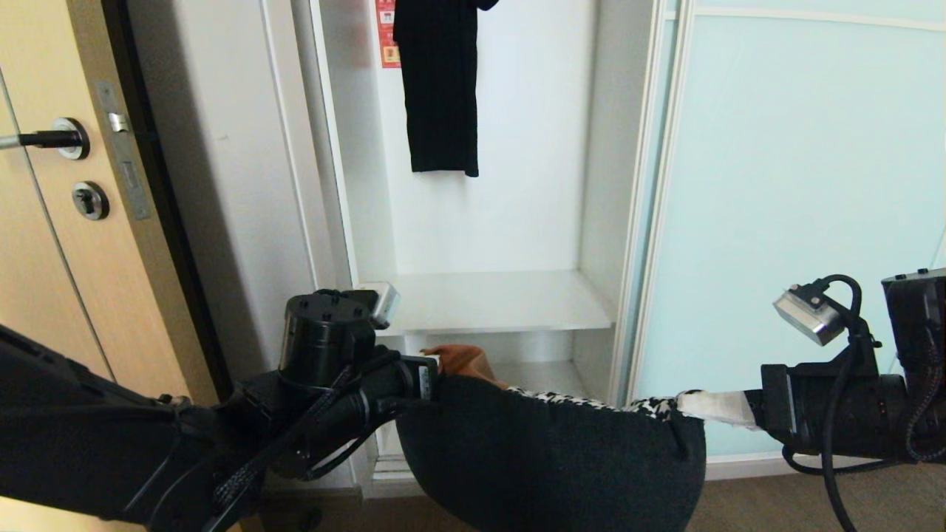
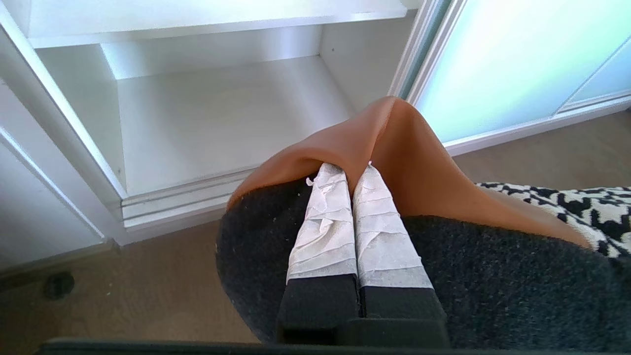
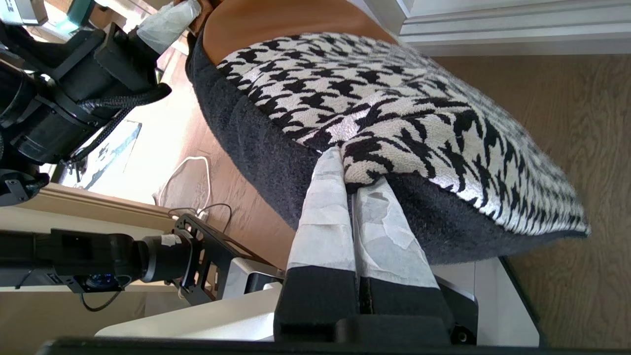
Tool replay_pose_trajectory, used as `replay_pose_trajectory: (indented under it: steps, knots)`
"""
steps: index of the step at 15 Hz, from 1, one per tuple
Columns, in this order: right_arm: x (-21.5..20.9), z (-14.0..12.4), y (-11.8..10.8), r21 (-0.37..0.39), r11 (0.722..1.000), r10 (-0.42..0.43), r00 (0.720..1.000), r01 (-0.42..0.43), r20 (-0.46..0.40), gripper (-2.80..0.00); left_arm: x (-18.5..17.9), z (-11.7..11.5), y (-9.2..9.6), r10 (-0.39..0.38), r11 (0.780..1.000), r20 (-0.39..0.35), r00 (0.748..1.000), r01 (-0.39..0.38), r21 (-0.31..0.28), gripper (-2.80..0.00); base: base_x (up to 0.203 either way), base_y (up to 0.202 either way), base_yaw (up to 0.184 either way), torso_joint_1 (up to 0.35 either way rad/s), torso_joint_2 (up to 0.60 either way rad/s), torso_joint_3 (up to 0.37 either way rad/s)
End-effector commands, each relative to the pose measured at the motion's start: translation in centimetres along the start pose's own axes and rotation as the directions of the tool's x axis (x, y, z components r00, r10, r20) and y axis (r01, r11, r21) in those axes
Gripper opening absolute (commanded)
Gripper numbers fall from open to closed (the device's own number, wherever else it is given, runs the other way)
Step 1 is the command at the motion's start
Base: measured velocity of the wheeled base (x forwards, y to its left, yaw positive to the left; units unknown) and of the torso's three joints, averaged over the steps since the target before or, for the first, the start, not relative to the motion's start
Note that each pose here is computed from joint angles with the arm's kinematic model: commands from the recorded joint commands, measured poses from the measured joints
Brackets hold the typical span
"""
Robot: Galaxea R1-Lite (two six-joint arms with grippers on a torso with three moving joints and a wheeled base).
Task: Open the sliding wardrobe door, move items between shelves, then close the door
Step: Place the pillow on the higher shelf
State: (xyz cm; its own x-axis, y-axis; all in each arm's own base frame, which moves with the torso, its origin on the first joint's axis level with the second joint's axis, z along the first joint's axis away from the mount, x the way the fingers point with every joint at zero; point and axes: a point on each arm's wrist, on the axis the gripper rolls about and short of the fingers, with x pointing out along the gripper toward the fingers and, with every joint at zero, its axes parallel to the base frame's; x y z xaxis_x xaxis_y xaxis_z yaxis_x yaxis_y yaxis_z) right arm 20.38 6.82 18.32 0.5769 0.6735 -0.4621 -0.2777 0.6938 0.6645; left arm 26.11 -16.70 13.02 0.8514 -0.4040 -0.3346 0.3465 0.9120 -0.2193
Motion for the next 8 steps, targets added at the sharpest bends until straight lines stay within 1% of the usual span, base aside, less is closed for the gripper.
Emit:
replay_pose_trajectory:
  steps: [1,5,6,7,8]
  knots:
    - [-0.1,0.0,0.1,0.001,1.0,0.004,1.0,-0.004,0.001,-2.8,-0.2,0.1,0.0,0.0,1.0,0.007,1.0,0.0,0.0,-2.8,0.0,0.0,0.0,0.003,0.0,0.025]
    - [-0.2,0.0,0.3,-0.002,1.0,0.012,1.0,-0.012,-0.001,-2.8,-1.0,0.2,-0.1,-0.009,1.0,0.012,1.0,0.009,0.006,-2.8,0.0,0.0,0.0,0.0,0.0,0.0]
    - [0.0,-0.1,0.6,-0.007,1.0,0.026,1.0,-0.026,-0.01,-2.8,-1.3,0.0,-0.1,-0.013,1.0,0.007,1.0,0.013,0.008,-2.8,0.0,0.0,0.0,0.0,0.0,0.0]
    - [-0.1,0.1,0.9,-0.006,0.999,0.034,0.999,-0.034,-0.001,-2.8,-1.5,-0.1,-0.2,-0.016,1.0,0.007,1.0,0.016,0.01,-2.8,0.0,0.0,0.0,0.0,0.0,0.0]
    - [-0.3,0.2,1.2,-0.011,0.999,0.042,0.999,-0.042,0.006,-2.8,-1.8,0.2,-0.3,-0.019,1.0,0.02,1.0,0.019,0.007,-2.8,0.0,0.0,0.0,0.0,0.0,0.0]
